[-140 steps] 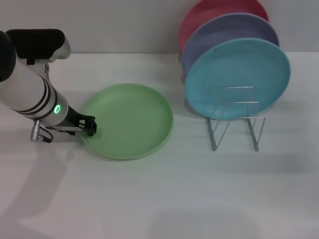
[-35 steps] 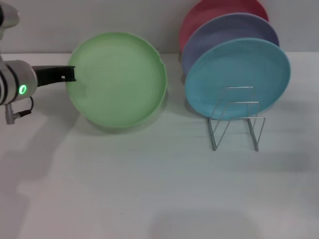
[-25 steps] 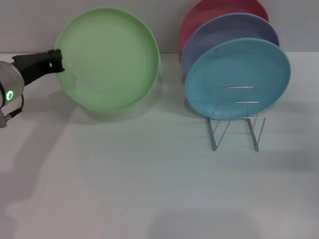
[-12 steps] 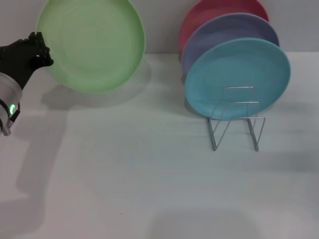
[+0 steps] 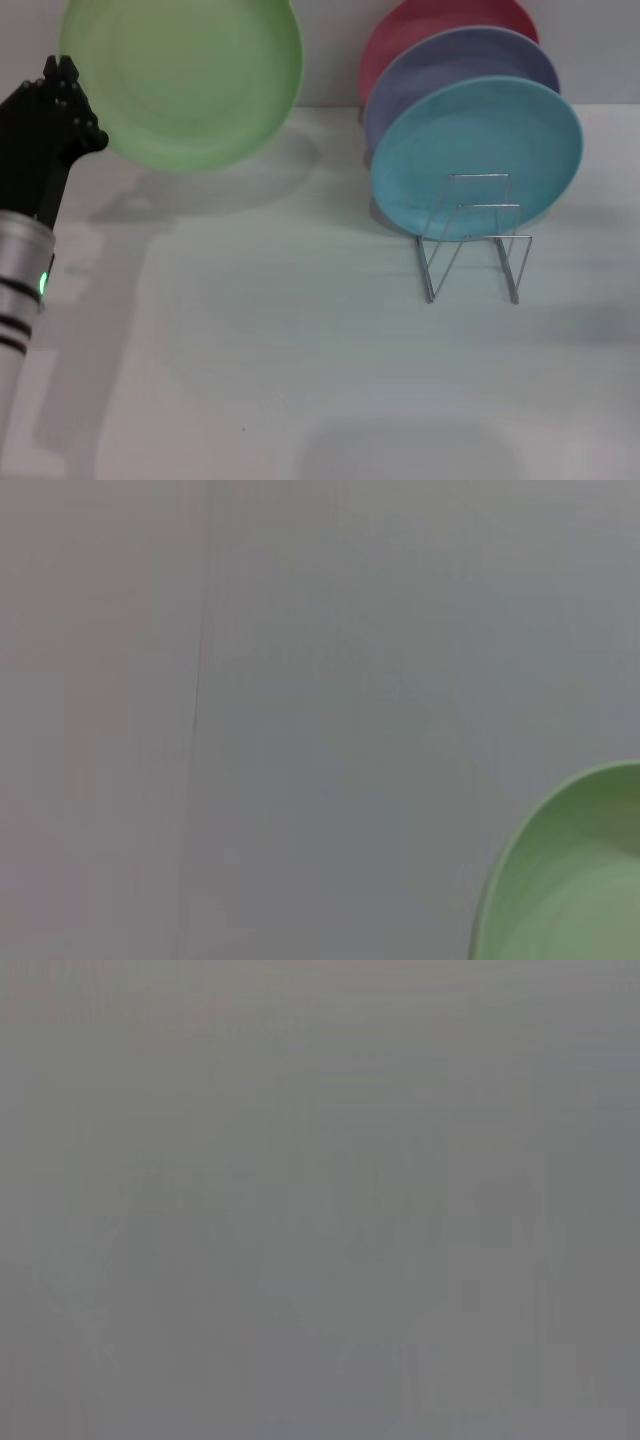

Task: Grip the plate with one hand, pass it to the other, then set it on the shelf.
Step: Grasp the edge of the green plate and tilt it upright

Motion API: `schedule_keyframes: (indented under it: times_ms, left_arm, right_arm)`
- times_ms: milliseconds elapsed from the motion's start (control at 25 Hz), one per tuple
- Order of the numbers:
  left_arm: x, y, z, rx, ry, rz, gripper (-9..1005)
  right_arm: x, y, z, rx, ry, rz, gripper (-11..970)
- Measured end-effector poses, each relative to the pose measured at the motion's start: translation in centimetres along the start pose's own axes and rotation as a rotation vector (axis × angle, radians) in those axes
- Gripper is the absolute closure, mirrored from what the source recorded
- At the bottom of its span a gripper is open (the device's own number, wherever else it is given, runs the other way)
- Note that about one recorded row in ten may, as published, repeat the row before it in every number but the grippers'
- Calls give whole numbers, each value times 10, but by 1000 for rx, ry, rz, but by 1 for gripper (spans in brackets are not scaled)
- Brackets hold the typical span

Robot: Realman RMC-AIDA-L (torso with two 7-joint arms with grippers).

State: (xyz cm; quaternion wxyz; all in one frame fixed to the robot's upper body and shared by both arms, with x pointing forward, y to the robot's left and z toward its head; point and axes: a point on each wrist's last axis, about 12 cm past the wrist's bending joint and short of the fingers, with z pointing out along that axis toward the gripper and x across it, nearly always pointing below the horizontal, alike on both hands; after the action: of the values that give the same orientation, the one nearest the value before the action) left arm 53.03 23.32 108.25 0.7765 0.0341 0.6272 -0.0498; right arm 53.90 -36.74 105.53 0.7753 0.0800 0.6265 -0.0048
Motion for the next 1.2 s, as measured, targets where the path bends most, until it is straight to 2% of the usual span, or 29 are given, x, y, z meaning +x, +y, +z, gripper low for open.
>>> schedule_keyframes:
  times_ms: [160, 480, 960, 1200]
  left_arm:
    - [5, -7, -16, 30, -67, -56, 964]
    - [8, -34, -39, 131, -149, -85, 965]
    - [14, -70, -37, 236, -137, 86, 964]
    - [12, -77, -44, 285, -174, 145, 964]
  right_arm:
    - [0, 0, 0, -2, 1, -3, 496]
    - [-4, 1, 5, -21, -12, -18, 495]
    - [-13, 3, 11, -61, -56, 7, 495]
    - [-11, 0, 6, -42, -52, 19, 495]
